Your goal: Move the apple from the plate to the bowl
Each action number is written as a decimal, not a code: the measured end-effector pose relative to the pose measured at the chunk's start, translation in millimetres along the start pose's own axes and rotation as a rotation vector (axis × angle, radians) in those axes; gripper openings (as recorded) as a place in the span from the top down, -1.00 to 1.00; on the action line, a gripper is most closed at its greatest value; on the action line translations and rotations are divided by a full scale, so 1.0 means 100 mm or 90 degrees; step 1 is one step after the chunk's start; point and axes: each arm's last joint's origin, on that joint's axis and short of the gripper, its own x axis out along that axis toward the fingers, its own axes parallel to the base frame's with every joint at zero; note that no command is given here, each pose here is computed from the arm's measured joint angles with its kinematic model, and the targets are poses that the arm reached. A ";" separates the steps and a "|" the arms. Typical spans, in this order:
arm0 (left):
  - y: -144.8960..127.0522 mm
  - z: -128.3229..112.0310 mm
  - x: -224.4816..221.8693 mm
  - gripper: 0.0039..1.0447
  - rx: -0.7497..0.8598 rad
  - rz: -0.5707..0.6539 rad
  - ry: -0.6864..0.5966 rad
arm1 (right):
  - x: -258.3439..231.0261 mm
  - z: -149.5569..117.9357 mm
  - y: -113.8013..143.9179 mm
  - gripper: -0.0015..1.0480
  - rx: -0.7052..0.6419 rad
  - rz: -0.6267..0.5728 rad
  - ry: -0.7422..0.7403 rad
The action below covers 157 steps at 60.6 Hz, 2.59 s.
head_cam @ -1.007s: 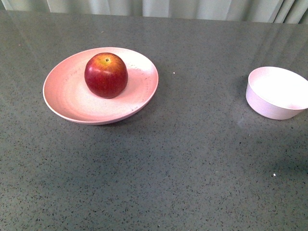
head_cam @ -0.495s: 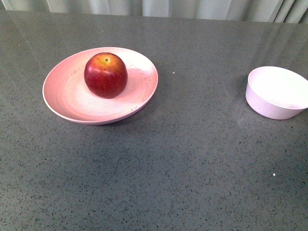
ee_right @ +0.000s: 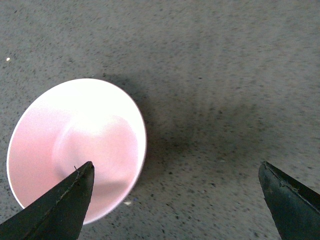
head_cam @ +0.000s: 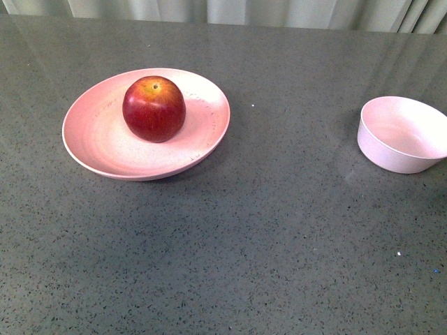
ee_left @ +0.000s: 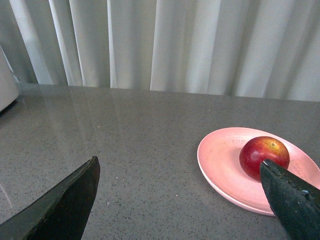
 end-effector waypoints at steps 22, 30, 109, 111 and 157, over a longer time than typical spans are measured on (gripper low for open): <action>0.00 0.00 0.00 -0.84 0.000 0.000 0.000 | 0.40 -0.10 0.14 -0.83 -0.001 0.031 0.061; 0.00 0.00 0.00 -0.84 0.000 0.000 0.000 | 0.48 -0.09 0.16 -0.56 0.003 0.031 0.073; 0.00 0.00 0.00 -0.84 0.000 0.000 0.000 | 1.00 0.16 1.19 0.97 -0.011 0.174 0.135; 0.00 0.00 0.00 -0.84 0.000 0.000 0.000 | 1.00 0.16 1.20 0.97 -0.012 0.175 0.135; 0.00 0.00 0.00 -0.84 0.000 0.000 0.000 | 0.06 0.53 0.72 -0.82 0.047 0.116 -0.108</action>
